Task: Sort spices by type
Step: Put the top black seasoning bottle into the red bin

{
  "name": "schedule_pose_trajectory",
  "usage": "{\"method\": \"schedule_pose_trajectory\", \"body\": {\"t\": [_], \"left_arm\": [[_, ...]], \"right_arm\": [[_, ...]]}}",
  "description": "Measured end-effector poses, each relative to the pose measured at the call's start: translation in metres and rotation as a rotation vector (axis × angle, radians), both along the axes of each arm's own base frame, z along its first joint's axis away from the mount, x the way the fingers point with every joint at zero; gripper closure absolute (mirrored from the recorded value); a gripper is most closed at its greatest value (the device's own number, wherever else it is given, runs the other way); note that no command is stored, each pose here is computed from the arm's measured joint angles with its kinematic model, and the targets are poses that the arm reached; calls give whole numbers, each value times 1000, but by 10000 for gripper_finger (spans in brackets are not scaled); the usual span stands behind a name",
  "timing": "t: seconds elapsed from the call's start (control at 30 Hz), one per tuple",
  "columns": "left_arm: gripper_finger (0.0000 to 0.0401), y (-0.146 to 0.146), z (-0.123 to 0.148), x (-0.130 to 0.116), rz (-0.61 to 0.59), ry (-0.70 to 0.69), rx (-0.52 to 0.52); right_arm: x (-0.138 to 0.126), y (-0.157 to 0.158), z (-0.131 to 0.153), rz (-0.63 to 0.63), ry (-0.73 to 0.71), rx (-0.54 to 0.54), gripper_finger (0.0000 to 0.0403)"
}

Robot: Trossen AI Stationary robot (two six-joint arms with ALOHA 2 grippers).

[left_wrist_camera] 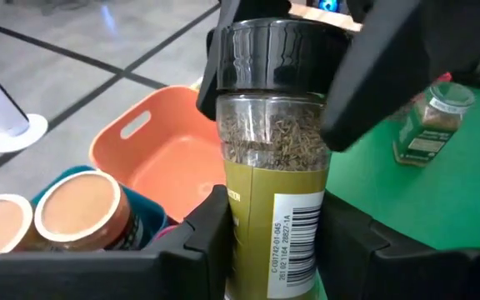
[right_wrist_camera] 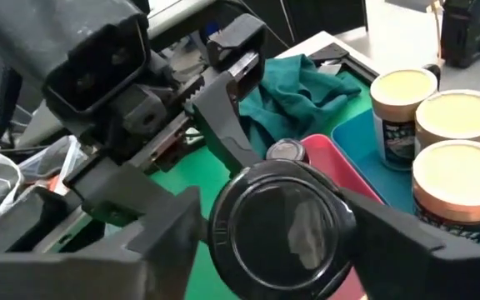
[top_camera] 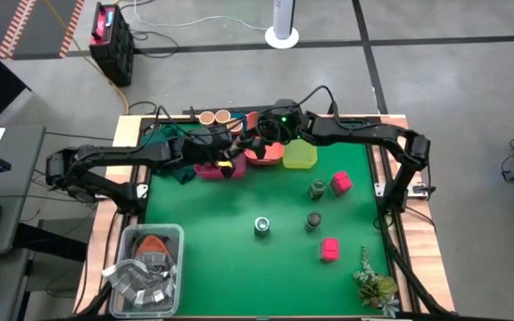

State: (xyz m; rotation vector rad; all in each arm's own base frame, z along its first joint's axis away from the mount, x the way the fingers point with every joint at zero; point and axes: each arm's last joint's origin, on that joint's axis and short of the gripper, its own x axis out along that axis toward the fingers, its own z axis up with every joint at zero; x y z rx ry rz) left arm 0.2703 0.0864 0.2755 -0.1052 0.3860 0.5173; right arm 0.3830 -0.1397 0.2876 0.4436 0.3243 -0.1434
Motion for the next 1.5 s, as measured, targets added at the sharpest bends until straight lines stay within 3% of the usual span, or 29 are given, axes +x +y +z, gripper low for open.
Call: {"method": "schedule_pose_trajectory", "body": {"t": [0.17, 0.33, 0.57, 0.77, 0.93, 1.27, 1.5], "left_arm": [[257, 0, -1, 0, -3, 11, 4], [231, -1, -4, -1, -20, 47, -13], [147, -2, -4, -3, -25, 95, -60], [92, -2, 14, -3, -21, 164, -40], [86, -2, 27, -2, -53, 160, -60], [86, -3, 26, -4, -111, 175, -126], [85, -6, 27, -2, -221, 143, -182]], "right_arm": [[1, 0, 1, 6, -13, -18, 176], [1, 0, 0, 10, -10, -30, 177], [2, 1, 2, 29, -19, -80, 164], [2, 3, 2, 43, -11, -112, 174], [3, 12, -2, 87, 31, -155, 170], [4, 20, -5, 124, 65, -169, 170], [10, 42, -5, 242, 49, -216, 169]]}}
